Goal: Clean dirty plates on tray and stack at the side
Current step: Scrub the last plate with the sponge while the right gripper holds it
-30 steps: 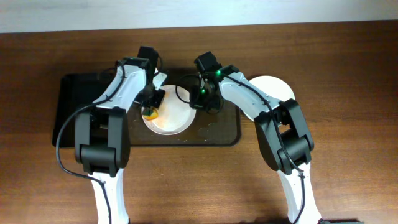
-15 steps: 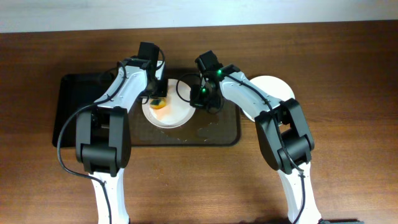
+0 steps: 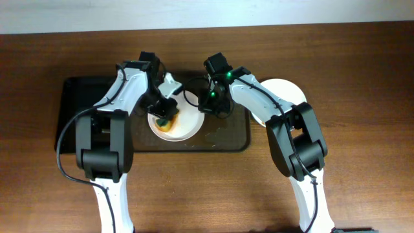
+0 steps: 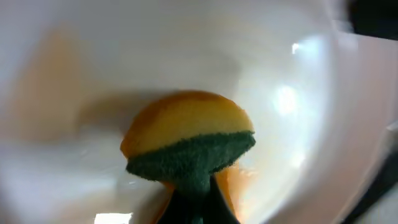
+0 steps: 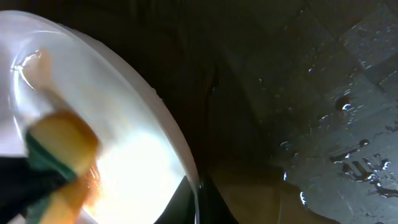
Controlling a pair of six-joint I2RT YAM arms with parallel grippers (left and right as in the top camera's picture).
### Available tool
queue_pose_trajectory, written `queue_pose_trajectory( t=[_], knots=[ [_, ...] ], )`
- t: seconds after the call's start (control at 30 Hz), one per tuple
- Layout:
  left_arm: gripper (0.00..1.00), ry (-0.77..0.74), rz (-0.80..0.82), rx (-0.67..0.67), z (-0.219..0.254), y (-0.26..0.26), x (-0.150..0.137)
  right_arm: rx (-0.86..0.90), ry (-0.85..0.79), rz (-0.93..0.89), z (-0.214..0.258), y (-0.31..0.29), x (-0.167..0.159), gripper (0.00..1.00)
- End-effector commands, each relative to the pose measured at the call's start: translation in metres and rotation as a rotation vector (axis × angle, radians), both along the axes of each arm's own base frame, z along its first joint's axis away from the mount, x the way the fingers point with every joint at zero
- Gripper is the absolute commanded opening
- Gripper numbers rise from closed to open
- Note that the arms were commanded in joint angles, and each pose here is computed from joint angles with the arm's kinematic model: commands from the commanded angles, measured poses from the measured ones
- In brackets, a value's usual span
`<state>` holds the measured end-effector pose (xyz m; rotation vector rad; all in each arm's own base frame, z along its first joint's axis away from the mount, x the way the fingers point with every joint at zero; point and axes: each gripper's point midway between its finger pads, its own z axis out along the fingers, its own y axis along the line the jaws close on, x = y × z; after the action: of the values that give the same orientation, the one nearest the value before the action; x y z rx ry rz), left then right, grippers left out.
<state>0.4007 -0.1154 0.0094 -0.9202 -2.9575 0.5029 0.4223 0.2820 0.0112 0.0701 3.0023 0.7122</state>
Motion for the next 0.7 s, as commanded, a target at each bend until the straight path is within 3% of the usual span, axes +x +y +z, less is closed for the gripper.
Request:
queue_pose_trajectory(
  t=[0.0,0.1,0.23,0.3,0.37,0.43,0.57,0.63,0.67],
  knots=[
    [0.0,-0.015,-0.22,-0.239,-0.003,-0.038,-0.015,-0.013,0.018,-0.021,-0.007,-0.008,0.0,0.04],
    [0.0,-0.071,-0.189,-0.237,-0.004,-0.039,0.001,-0.013,0.018,-0.021,-0.007,-0.008,0.0,0.04],
    [0.0,-0.194,0.106,-0.222,-0.002,-0.025,0.061,-0.013,0.018,-0.021,-0.007,-0.008,0.0,0.04],
    [0.0,-0.243,0.316,-0.114,-0.006,0.001,0.089,-0.014,0.018,-0.021,-0.007,-0.008,0.0,0.04],
    [0.0,-0.286,0.554,0.104,-0.014,0.046,0.102,-0.014,0.018,-0.021,-0.007,-0.008,0.0,0.04],
    [0.0,-0.266,0.711,0.318,-0.02,0.084,0.088,-0.014,0.017,-0.021,-0.007,-0.008,0.0,0.04],
    [0.0,-0.143,0.707,0.512,-0.023,0.109,0.044,-0.011,0.013,-0.021,-0.007,-0.007,0.001,0.04],
    [0.0,-0.033,0.602,0.484,-0.026,0.098,0.02,-0.011,0.014,-0.021,-0.007,-0.007,0.0,0.04],
    [0.0,0.074,0.352,0.253,-0.026,0.057,0.001,-0.003,0.016,-0.019,-0.006,-0.006,0.0,0.04]
  ],
)
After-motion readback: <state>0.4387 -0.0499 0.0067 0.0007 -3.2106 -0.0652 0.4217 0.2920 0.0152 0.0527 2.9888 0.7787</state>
